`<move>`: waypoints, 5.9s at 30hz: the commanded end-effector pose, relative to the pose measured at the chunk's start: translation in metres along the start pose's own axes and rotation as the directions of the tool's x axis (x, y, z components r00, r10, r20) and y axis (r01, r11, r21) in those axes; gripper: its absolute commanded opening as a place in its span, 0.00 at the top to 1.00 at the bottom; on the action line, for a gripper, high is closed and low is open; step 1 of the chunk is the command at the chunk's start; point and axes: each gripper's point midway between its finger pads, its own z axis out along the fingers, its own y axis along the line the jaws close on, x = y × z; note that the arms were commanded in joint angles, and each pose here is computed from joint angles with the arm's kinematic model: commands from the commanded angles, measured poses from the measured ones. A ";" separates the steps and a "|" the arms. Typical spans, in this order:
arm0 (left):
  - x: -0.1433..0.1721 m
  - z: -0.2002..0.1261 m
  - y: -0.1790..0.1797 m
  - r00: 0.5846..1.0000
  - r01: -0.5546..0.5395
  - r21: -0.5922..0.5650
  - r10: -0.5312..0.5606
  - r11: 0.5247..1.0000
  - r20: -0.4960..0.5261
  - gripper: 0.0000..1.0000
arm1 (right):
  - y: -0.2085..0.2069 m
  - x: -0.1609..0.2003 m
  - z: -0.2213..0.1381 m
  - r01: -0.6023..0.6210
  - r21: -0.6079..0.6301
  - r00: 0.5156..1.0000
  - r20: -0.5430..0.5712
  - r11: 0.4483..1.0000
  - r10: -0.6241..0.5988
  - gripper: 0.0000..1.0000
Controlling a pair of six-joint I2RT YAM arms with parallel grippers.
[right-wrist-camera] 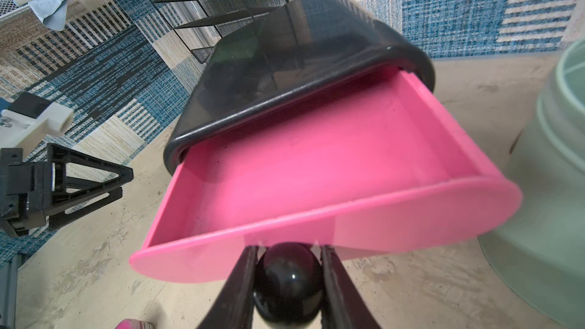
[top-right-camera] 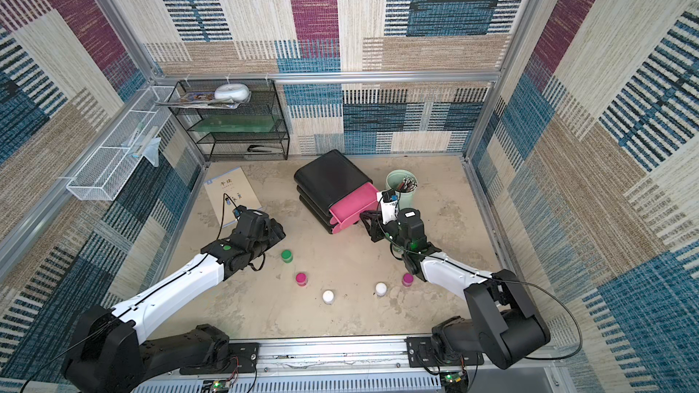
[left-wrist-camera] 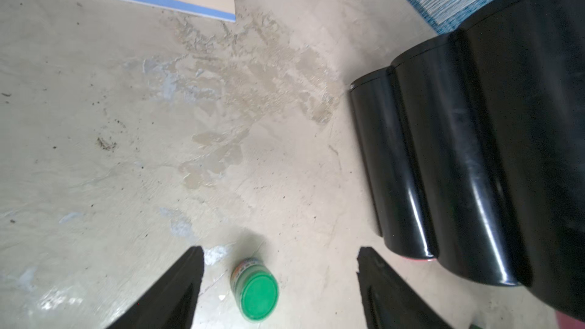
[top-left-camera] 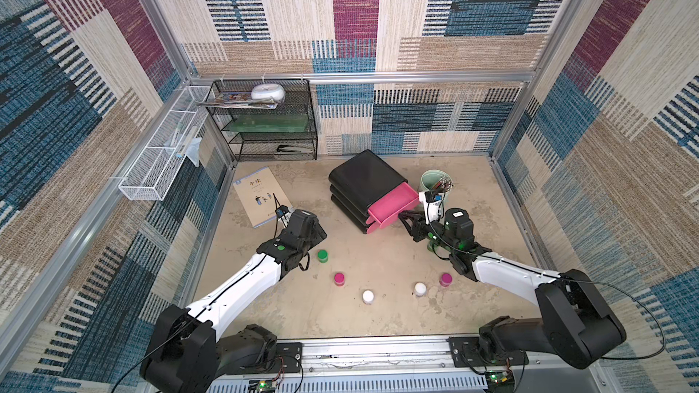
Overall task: Put the paint cans in the drawer according to color
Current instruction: Open the drawer in the storage box, then pick up the paint can at the center of the board, then place the paint can in the drawer, then pick up the paint can at the center of the board.
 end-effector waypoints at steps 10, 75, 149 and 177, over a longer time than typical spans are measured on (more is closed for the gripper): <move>0.035 0.015 0.006 0.976 -0.047 -0.071 0.031 0.996 -0.213 0.20 | 0.000 -0.020 -0.025 0.022 0.068 0.999 0.046 0.997 -0.025 0.20; 0.052 -0.069 -0.217 0.549 -0.784 0.246 0.821 0.570 -0.153 0.79 | -0.048 -0.009 -0.129 -0.240 0.426 0.965 0.201 0.872 0.168 0.28; -0.059 -0.078 -0.147 0.975 -0.171 0.216 0.135 0.961 0.175 0.48 | -0.120 0.122 -0.045 -0.175 0.748 0.660 -0.394 0.640 0.640 0.54; -0.044 -0.050 -0.118 0.994 -0.085 0.141 0.075 0.986 0.074 0.45 | -0.071 -0.009 -0.079 -0.184 0.665 0.794 -0.334 0.724 0.508 0.76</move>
